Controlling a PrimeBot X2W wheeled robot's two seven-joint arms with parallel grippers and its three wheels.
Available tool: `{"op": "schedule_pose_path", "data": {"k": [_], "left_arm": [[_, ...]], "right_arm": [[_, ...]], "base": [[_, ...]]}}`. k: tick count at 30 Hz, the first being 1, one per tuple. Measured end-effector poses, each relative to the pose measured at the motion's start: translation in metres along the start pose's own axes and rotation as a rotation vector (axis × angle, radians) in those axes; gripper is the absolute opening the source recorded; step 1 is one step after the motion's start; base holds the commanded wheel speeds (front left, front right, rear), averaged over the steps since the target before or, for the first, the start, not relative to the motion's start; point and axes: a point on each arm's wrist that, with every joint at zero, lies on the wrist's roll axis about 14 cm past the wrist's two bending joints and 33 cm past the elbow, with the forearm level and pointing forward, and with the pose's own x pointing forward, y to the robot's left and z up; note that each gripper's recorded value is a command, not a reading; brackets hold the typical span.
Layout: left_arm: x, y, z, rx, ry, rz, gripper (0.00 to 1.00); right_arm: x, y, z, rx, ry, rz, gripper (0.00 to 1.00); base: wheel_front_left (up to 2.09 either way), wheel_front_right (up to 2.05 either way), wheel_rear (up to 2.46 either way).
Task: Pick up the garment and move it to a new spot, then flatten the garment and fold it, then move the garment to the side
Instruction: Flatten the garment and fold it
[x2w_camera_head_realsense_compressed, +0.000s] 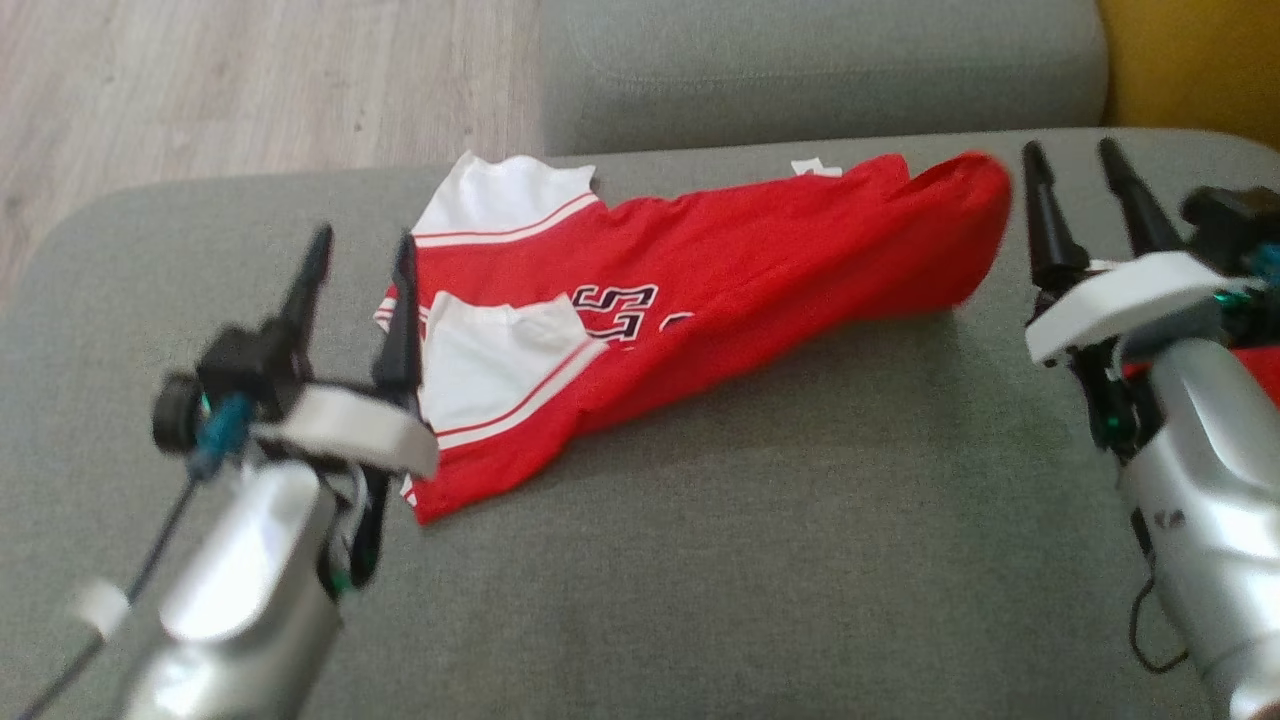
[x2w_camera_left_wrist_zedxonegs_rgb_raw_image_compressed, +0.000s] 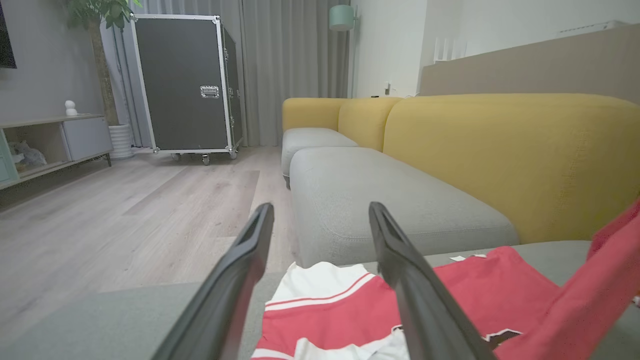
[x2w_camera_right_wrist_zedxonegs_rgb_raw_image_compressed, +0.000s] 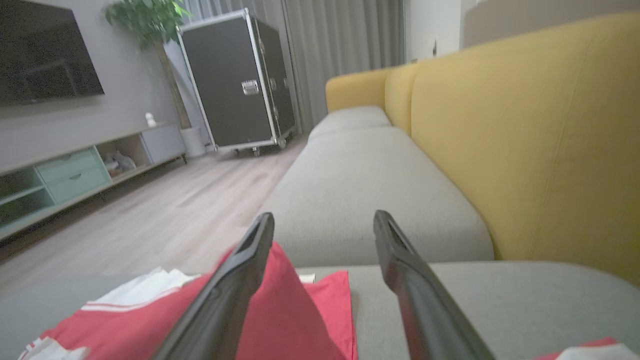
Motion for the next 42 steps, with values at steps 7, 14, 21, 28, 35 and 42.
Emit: {"op": "schedule_pose_path", "data": {"k": [7, 14, 21, 28, 35, 42], "left_arm": [[-0.046, -0.019, -0.015, -0.079, -0.004, 0.027, 1.0], [-0.076, -0.024, -0.062, -0.113, 0.119, 0.059, 1.0], [-0.07, -0.022, -0.085, -0.11, 0.186, 0.072, 1.0], [-0.067, -0.009, -0.125, -0.074, 0.352, 0.125, 1.0], [-0.072, 0.0, -0.166, -0.059, 0.546, 0.154, 1.0], [-0.07, 0.009, -0.187, -0.045, 0.636, 0.183, 1.0]], "right_arm": [[-0.055, 0.015, -0.016, 0.037, -0.082, -0.057, 1.0], [-0.1, 0.018, -0.062, 0.028, 0.013, -0.106, 1.0], [-0.099, 0.023, -0.056, 0.053, -0.011, -0.091, 1.0], [-0.1, 0.023, -0.058, 0.073, -0.008, -0.094, 1.0], [-0.098, 0.021, -0.064, 0.081, 0.006, -0.099, 1.0], [-0.096, 0.018, -0.069, 0.098, 0.018, -0.109, 1.0]], "base": [[0.0, 0.0, 0.0], [0.0, 0.0, 0.0], [0.0, 0.0, 0.0], [0.0, 0.0, 0.0], [0.0, 0.0, 0.0], [0.0, 0.0, 0.0]]}}
